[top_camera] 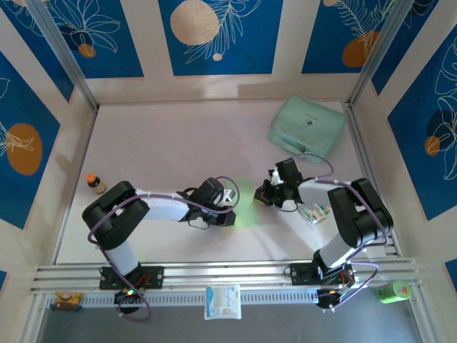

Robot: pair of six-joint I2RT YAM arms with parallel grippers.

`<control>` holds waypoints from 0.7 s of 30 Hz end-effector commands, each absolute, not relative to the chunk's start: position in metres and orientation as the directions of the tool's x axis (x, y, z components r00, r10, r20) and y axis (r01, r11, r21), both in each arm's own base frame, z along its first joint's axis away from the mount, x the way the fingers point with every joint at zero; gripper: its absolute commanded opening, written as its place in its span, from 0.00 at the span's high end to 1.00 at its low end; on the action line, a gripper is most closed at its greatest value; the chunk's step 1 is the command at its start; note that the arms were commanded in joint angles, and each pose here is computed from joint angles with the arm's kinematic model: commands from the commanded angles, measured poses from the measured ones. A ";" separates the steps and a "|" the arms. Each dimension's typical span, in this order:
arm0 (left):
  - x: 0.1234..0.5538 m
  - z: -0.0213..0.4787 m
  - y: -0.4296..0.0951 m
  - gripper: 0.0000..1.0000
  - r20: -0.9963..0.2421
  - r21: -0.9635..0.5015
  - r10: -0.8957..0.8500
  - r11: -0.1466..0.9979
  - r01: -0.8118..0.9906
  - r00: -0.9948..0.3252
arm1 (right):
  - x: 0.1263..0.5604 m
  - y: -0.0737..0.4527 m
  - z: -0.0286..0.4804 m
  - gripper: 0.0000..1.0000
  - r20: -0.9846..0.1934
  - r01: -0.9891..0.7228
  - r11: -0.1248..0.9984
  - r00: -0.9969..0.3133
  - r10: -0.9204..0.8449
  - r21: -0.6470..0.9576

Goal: Fold a paper plane with a square sheet of paper (pick it up from the middle)
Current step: Fold the triangle a second time at the center of the table, then turn over the paper at the center of the table.

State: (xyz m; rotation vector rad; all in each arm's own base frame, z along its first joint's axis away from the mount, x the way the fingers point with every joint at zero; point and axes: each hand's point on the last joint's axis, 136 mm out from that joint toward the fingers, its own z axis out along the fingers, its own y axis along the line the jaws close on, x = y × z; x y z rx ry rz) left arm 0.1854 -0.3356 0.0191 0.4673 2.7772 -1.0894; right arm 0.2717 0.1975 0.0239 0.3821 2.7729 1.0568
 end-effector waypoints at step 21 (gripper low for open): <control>0.232 0.023 -0.331 0.94 -0.243 -0.543 0.266 0.760 0.358 -0.933 | 0.183 0.207 0.043 0.67 0.073 0.222 0.731 -0.970 0.231 0.645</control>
